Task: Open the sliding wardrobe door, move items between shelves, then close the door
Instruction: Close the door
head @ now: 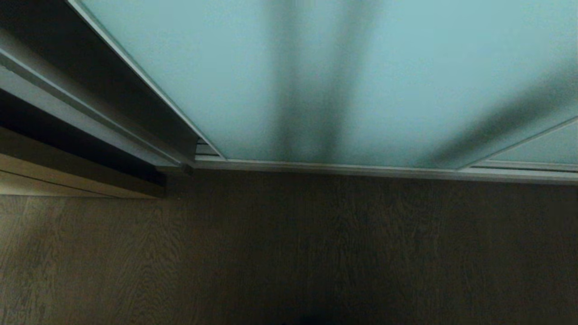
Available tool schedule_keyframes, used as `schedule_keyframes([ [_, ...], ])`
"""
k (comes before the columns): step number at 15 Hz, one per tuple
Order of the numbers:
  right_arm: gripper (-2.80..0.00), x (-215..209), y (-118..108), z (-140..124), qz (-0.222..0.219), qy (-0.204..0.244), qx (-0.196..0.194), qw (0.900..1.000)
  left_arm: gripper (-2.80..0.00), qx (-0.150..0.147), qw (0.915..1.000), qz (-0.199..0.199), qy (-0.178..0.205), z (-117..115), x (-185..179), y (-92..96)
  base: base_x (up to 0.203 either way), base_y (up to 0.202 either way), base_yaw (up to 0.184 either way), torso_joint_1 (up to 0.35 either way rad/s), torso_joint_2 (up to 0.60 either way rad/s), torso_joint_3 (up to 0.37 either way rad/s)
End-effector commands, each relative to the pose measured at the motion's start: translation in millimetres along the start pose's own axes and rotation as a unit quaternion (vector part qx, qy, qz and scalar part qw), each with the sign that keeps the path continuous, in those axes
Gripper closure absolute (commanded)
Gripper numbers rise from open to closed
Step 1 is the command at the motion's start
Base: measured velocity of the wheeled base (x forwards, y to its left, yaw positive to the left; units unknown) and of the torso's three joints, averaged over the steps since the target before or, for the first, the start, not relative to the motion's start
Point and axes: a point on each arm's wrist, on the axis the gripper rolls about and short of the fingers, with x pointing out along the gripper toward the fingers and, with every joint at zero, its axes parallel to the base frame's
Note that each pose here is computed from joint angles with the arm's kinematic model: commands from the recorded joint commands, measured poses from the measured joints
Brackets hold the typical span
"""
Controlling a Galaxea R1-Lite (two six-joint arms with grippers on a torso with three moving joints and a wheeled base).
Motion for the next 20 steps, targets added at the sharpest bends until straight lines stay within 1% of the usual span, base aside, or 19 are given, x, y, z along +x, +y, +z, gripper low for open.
schedule_keyframes([
  [1,0.00,0,0,0,0.000,0.000,0.000,1.000,0.00,0.002,0.9994,0.029,-0.016,-1,6,6.4,0.000,0.000,0.000,0.000,0.00,0.000],
  [3,0.00,0,0,0,0.000,0.000,0.000,1.000,0.00,0.028,0.9985,0.035,-0.031,3,-1,1.0,0.000,0.000,0.000,0.000,0.00,0.000],
  [4,0.00,0,0,0,0.000,0.000,0.000,1.000,0.00,0.050,0.9972,0.038,-0.040,5,-6,-2.3,0.000,0.000,0.000,0.000,0.00,0.000],
  [6,0.00,0,0,0,0.000,0.000,0.000,1.000,0.00,0.083,0.9941,0.049,-0.050,8,-10,-3.3,0.000,0.000,0.000,0.000,0.00,0.000],
  [9,0.00,0,0,0,0.000,0.000,0.000,1.000,0.00,0.100,0.9900,0.080,-0.059,10,-11,4.9,0.000,0.000,0.000,0.000,0.00,0.000],
  [11,0.00,0,0,0,0.000,0.000,0.000,1.000,0.00,0.098,0.9890,0.094,-0.057,6,-13,10.1,0.000,0.000,0.000,0.000,0.00,0.000],
  [14,0.00,0,0,0,0.000,0.000,0.000,1.000,0.00,0.100,0.9901,0.077,-0.062,3,-27,0.7,0.000,0.000,0.000,0.000,0.00,0.000],
  [17,0.00,0,0,0,0.000,0.000,0.000,1.000,0.00,0.109,0.9915,0.040,-0.059,1,-53,-20.2,0.000,0.000,0.000,0.000,0.00,0.000],
  [19,0.00,0,0,0,0.000,0.000,0.000,1.000,0.00,0.120,0.9906,0.031,-0.058,-7,-76,-31.6,0.000,0.000,0.000,0.000,0.00,0.000],
  [20,0.00,0,0,0,0.000,0.000,0.000,1.000,0.00,0.124,0.9905,0.025,-0.054,-14,-90,-36.5,0.000,0.000,0.000,0.000,0.00,0.000],
])
